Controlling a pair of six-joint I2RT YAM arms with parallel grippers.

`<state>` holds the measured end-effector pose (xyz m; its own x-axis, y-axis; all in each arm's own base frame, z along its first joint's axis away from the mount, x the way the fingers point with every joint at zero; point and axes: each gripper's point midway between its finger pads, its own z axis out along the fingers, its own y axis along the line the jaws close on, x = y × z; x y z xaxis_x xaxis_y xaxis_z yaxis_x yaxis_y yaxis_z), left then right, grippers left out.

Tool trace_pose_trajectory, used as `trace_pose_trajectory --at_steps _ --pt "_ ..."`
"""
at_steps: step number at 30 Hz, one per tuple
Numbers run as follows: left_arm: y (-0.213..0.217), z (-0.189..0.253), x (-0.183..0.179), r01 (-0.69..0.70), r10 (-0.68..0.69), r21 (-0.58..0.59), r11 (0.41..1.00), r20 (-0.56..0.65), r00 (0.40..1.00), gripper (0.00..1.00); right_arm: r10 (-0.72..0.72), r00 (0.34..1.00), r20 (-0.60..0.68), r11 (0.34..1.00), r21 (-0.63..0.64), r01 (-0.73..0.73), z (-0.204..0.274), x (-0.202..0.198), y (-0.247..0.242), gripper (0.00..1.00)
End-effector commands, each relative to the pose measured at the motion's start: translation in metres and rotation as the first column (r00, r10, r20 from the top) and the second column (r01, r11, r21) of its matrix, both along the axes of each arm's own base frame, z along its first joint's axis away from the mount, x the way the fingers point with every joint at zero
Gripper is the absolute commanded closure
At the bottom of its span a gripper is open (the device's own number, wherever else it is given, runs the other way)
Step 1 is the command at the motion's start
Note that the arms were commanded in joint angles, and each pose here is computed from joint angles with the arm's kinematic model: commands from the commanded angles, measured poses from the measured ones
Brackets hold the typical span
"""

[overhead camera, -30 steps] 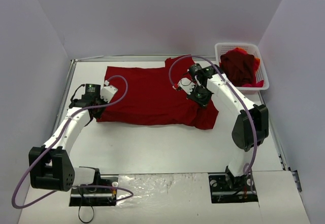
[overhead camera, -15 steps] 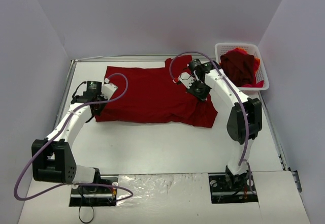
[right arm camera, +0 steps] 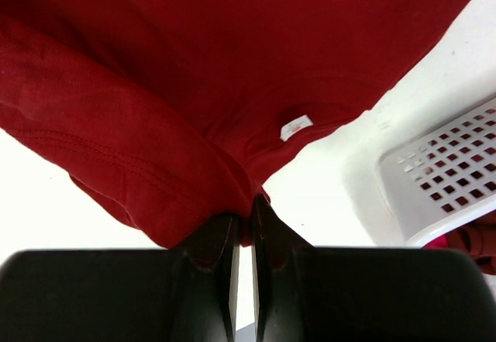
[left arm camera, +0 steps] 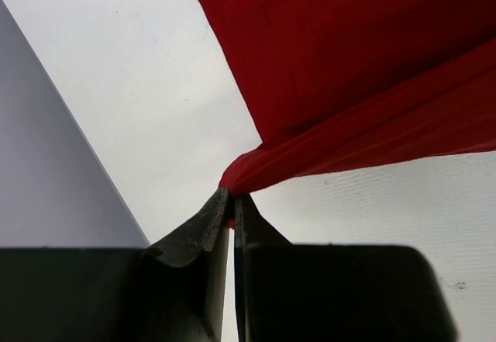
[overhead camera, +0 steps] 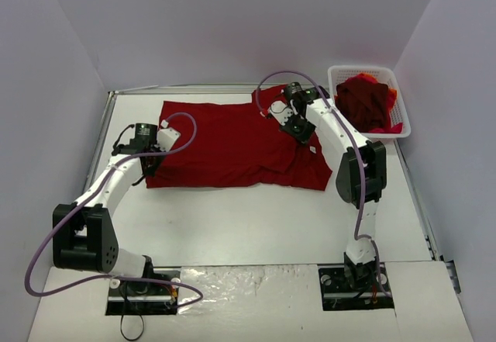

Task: Fold and stack the t-shirts
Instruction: Fold the flattened tshirt in 1/3 of the way

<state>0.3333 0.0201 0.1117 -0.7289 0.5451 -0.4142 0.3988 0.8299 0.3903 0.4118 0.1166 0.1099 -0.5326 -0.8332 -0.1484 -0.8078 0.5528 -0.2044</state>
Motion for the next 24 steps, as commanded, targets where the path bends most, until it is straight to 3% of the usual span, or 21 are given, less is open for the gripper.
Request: trace_pose_trajectory --at_steps 1,13,24 --pt "0.006 0.018 0.016 -0.035 0.035 0.008 0.999 0.065 0.997 0.98 -0.028 0.999 0.026 0.999 -0.034 0.029 0.008 0.01 -0.007 1.0" --pt "0.01 -0.003 0.024 -0.064 0.063 0.027 0.998 0.033 0.997 0.98 -0.046 0.999 0.016 0.997 -0.062 0.047 -0.012 0.029 -0.005 1.0" --pt "0.015 -0.007 0.044 -0.1 0.095 0.052 0.994 0.077 0.992 0.98 -0.061 0.998 0.007 0.996 -0.067 0.062 -0.026 0.034 -0.006 1.0"
